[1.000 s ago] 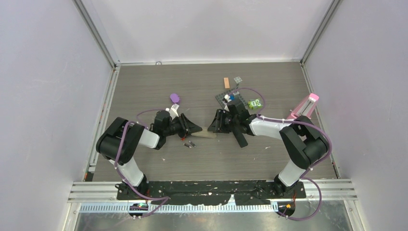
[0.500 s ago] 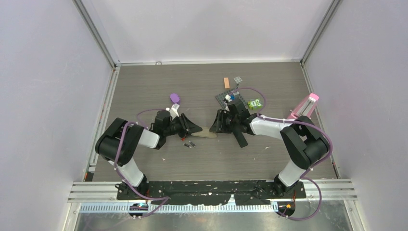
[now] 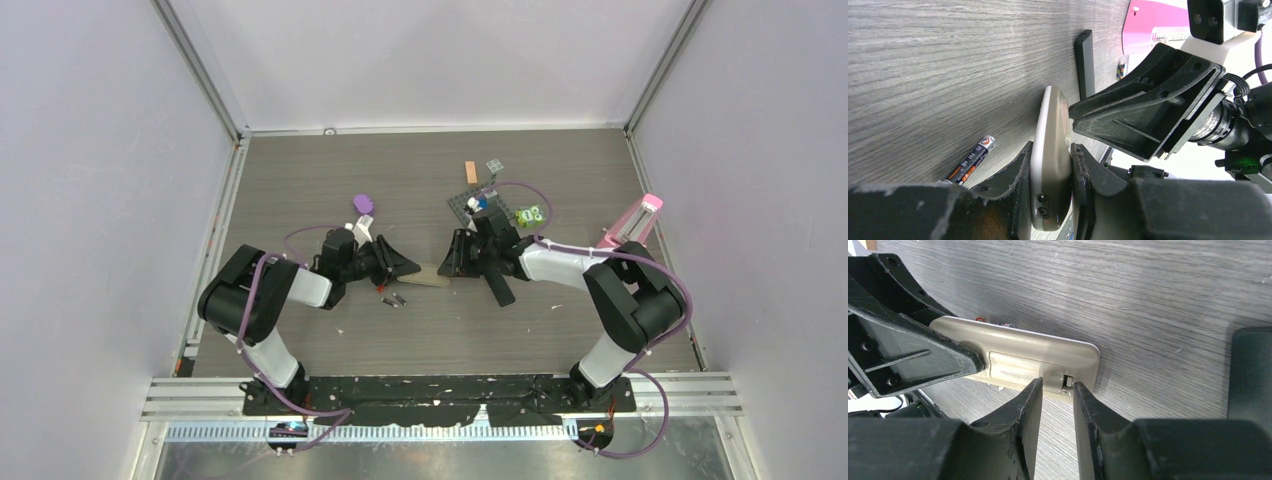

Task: Load the batteries into the remote control

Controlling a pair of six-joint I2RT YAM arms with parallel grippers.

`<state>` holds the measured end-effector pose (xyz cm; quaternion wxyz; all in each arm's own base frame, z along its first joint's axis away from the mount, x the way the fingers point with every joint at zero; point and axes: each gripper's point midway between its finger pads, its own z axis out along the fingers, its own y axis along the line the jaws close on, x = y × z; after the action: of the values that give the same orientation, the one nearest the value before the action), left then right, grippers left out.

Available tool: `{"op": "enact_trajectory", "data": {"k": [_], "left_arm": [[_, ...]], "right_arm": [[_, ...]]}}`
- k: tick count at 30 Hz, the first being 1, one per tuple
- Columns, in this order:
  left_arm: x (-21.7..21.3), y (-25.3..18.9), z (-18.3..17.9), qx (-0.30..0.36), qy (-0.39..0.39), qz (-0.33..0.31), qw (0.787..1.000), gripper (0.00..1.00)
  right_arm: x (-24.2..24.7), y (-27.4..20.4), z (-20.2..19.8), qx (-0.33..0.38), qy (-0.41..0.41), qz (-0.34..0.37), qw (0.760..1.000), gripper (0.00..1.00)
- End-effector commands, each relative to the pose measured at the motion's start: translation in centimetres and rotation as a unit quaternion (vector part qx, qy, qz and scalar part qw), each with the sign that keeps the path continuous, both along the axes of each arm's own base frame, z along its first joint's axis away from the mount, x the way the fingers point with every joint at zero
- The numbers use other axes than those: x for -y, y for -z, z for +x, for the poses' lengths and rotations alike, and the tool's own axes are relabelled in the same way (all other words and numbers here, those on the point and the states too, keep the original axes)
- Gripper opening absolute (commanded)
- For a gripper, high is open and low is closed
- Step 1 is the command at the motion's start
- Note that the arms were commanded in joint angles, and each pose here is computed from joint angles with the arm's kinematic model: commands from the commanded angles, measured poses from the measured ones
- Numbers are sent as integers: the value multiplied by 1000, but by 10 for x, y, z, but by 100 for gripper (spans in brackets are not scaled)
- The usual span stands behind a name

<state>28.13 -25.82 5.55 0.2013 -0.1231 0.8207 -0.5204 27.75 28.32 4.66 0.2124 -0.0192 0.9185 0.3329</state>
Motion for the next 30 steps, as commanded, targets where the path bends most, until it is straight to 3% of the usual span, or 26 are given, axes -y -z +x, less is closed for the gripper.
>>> {"op": "enact_trajectory", "data": {"k": [1, 30], "left_arm": [[-13, 30, -2, -12, -15, 62, 998, 0], [-13, 30, -2, -15, -16, 64, 998, 0]], "right_arm": [[-12, -36, 15, 53, -4, 33, 998, 34], [-7, -7, 15, 18, 2, 12, 1000, 33]]}}
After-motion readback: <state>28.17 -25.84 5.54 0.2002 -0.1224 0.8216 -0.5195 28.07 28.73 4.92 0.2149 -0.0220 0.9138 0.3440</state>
